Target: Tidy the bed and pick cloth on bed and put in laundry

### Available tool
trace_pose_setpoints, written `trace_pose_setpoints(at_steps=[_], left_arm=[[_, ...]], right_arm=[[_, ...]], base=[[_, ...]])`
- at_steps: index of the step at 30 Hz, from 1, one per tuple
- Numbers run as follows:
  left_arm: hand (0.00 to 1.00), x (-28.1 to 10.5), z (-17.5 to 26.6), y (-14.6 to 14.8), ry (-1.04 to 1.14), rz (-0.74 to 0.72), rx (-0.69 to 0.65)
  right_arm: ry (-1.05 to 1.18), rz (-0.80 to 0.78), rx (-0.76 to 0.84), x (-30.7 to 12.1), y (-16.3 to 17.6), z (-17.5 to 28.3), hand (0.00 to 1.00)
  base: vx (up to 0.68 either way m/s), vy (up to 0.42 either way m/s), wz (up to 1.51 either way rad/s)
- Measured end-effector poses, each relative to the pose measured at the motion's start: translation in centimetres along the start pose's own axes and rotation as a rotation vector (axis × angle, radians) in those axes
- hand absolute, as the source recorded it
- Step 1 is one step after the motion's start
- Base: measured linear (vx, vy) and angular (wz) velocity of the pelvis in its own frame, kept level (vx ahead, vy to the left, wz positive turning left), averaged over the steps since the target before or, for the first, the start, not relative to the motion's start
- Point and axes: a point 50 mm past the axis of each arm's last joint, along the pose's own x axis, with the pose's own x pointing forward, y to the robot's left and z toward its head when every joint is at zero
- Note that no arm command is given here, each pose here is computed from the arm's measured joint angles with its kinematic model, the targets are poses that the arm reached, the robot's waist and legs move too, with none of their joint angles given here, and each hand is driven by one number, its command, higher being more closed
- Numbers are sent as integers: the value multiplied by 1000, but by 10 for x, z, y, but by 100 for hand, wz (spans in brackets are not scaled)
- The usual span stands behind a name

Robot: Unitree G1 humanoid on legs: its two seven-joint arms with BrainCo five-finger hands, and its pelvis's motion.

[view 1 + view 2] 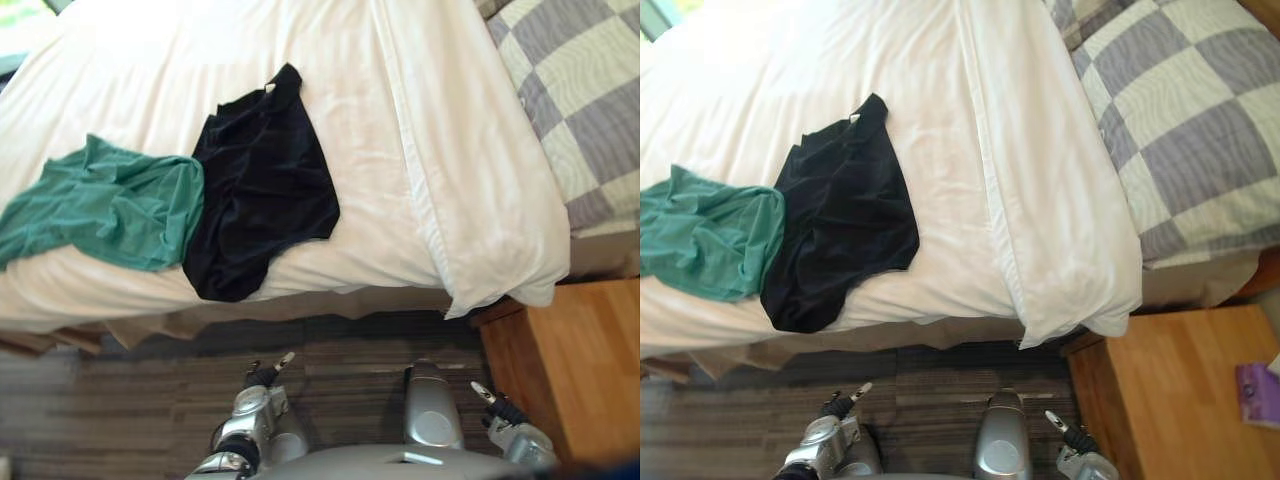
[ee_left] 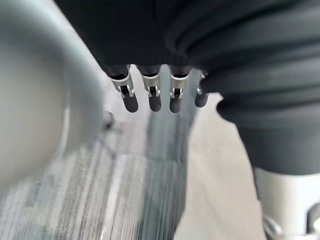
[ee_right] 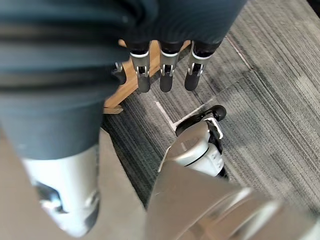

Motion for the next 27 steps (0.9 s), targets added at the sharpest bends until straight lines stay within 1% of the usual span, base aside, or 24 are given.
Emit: trace_pose_setpoints(at_steps=[1, 2, 3, 5, 6, 9, 11, 15, 20, 23, 25, 27], left_arm=[[0, 1, 5, 0, -26, -16, 65], [0, -1, 4, -5, -31, -33, 87], [0, -1, 7, -6, -49, -43, 110], [0, 0, 9, 2, -49, -35, 179], [0, 1, 12, 3, -53, -34, 192], [0, 3, 25, -9, -61, -62, 220], [0, 3, 26, -14, -63, -73, 223], [0, 1, 9, -5, -32, -60, 270], [0, -1, 2, 0, -31, -52, 282], [0, 0, 1, 9, -23, -22, 246], [0, 0, -4, 16, -14, 0, 173], [0, 0, -9, 20, -3, 18, 116]], right_arm=[[2, 53, -15, 0, 18, -5, 0], [-16, 100, -19, 1, 32, -5, 0], [-57, 135, -92, 1, 34, 3, 0], [-106, 211, -269, 0, 49, 12, 0], [-134, 236, -315, 0, 55, 18, 0], [-197, 316, -363, 0, 80, 34, 0], [-189, 352, -371, -2, 91, 29, 0], [-177, 391, -398, -1, 100, 28, 0], [-140, 371, -408, 0, 94, 24, 0], [-132, 347, -394, 1, 88, 25, 0], [-132, 316, -370, 2, 81, 26, 0], [-135, 268, -376, 4, 66, 30, 0]], base=[[80, 557, -17], [37, 459, -22], [36, 454, -20], [67, 293, -2], [77, 156, 15], [68, 136, 19], [46, 72, 30], [-11, 4, 5], [-56, 38, -12], [-88, 77, -33], [-115, 108, -48], [-39, 161, -26]])
